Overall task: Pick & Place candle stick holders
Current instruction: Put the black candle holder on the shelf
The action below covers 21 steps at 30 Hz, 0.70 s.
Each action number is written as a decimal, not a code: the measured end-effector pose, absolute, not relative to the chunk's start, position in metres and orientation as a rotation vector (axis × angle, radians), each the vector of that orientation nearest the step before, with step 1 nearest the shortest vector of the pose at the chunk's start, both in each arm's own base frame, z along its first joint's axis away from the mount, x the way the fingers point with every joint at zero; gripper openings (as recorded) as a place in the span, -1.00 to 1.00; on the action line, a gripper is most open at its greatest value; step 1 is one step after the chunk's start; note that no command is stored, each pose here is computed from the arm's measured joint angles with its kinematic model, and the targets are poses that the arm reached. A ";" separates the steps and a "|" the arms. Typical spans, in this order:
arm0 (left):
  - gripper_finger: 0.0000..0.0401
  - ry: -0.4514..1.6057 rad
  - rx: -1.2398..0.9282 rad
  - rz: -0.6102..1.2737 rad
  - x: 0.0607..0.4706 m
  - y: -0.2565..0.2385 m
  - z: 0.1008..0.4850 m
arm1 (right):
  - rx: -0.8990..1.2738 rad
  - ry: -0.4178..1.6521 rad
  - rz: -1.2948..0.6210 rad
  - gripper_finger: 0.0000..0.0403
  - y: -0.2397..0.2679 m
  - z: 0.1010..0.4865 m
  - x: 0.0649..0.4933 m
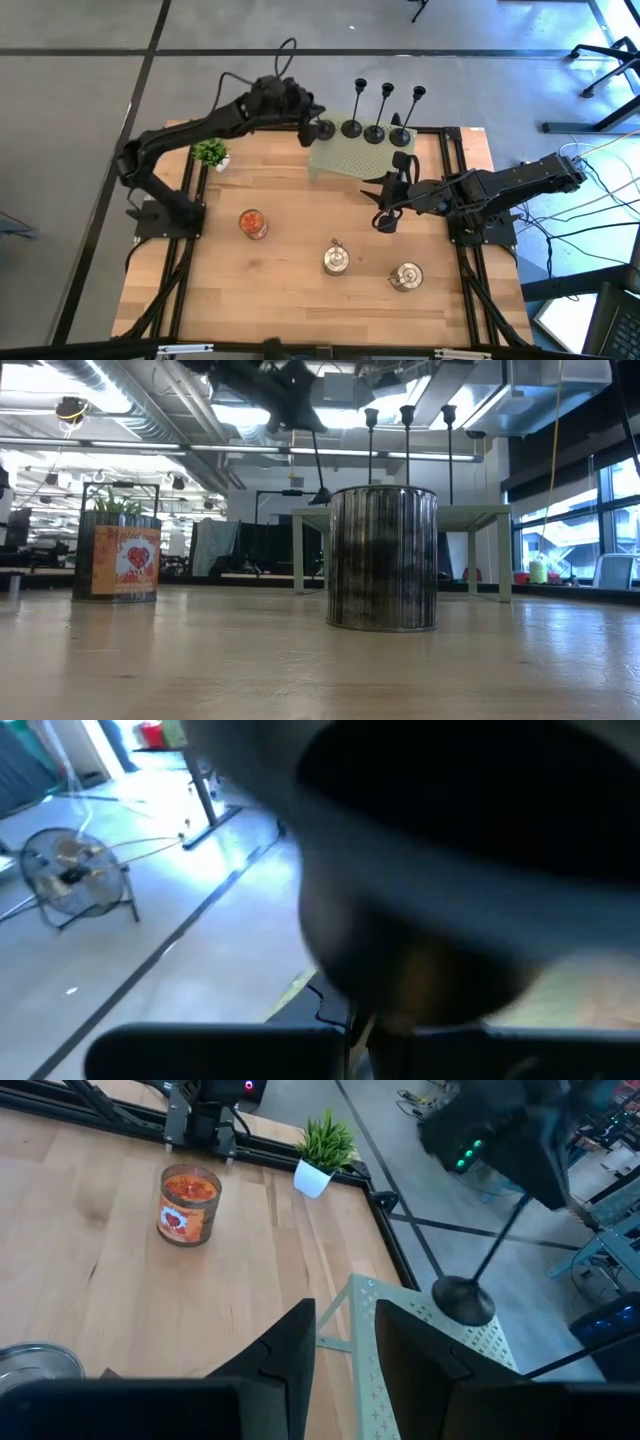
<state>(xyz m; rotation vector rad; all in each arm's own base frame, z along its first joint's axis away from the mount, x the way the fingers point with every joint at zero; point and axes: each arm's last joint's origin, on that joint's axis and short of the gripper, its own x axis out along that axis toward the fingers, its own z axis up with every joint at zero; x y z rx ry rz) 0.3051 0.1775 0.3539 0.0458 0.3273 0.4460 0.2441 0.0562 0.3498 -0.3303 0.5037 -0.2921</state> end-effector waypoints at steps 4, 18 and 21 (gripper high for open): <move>-0.96 0.334 0.022 0.415 0.310 0.201 0.347 | -0.330 0.503 -0.292 -0.45 0.056 0.350 0.244; -0.96 0.306 0.003 0.380 0.311 0.234 0.332 | -0.322 0.502 -0.293 -0.45 0.056 0.350 0.244; -0.96 0.282 0.015 0.392 0.310 0.237 0.335 | -0.321 0.502 -0.292 -0.45 0.056 0.350 0.244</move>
